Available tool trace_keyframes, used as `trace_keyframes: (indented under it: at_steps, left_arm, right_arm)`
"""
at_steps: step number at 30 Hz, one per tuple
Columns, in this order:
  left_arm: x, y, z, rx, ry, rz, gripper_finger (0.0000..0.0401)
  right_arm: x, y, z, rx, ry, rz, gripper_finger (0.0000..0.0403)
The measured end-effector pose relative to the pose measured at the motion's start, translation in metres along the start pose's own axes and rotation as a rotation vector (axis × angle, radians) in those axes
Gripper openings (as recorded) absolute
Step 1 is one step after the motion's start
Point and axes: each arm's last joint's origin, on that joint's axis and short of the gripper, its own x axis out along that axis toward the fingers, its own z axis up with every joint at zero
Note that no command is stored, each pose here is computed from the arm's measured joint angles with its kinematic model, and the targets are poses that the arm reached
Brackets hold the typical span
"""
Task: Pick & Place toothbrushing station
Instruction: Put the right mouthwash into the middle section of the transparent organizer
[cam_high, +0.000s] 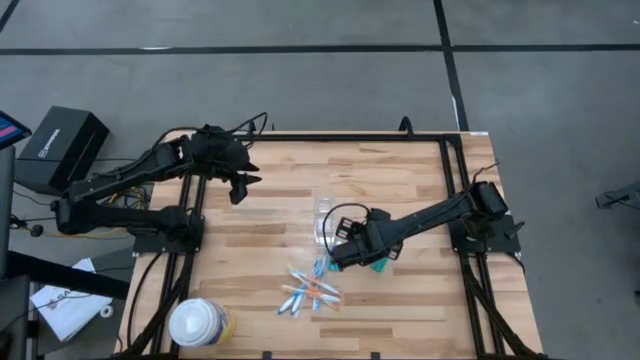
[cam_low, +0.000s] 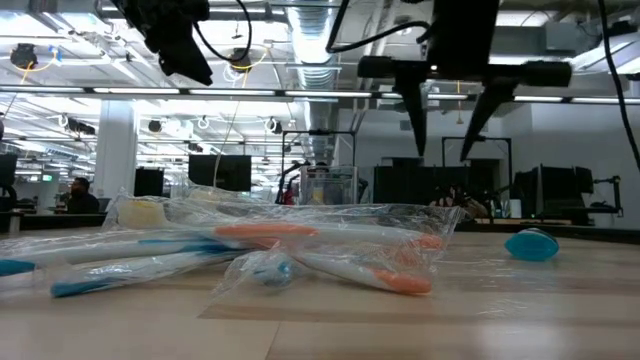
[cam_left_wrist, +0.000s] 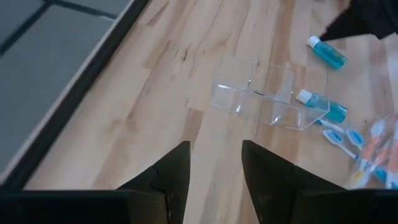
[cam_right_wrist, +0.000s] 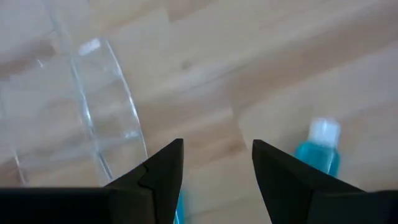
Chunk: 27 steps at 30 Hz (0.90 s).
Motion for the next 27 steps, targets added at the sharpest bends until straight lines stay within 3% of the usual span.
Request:
trace_keyframes:
  at_steps: [10, 15, 21, 27]
  left_arm:
    - [0.015, 0.014, 0.0, 0.027, 0.025, -0.137, 0.0139]
    - [0.019, 0.024, -0.001, -0.012, 0.038, -0.13, 0.0139]
    - [0.02, 0.024, 0.001, -0.025, 0.018, -0.144, 0.0136]
    - [0.032, 0.026, 0.003, -0.052, 0.036, -0.163, 0.0132]
  right_arm:
    - [0.002, -0.013, 0.0, -0.022, 0.047, -0.162, 0.0182]
    - [0.003, -0.02, -0.004, -0.054, 0.016, -0.214, 0.0182]
    - [0.009, -0.038, -0.024, -0.095, 0.02, -0.362, 0.0182]
    - [0.008, -0.044, -0.038, -0.112, 0.049, -0.34, 0.0182]
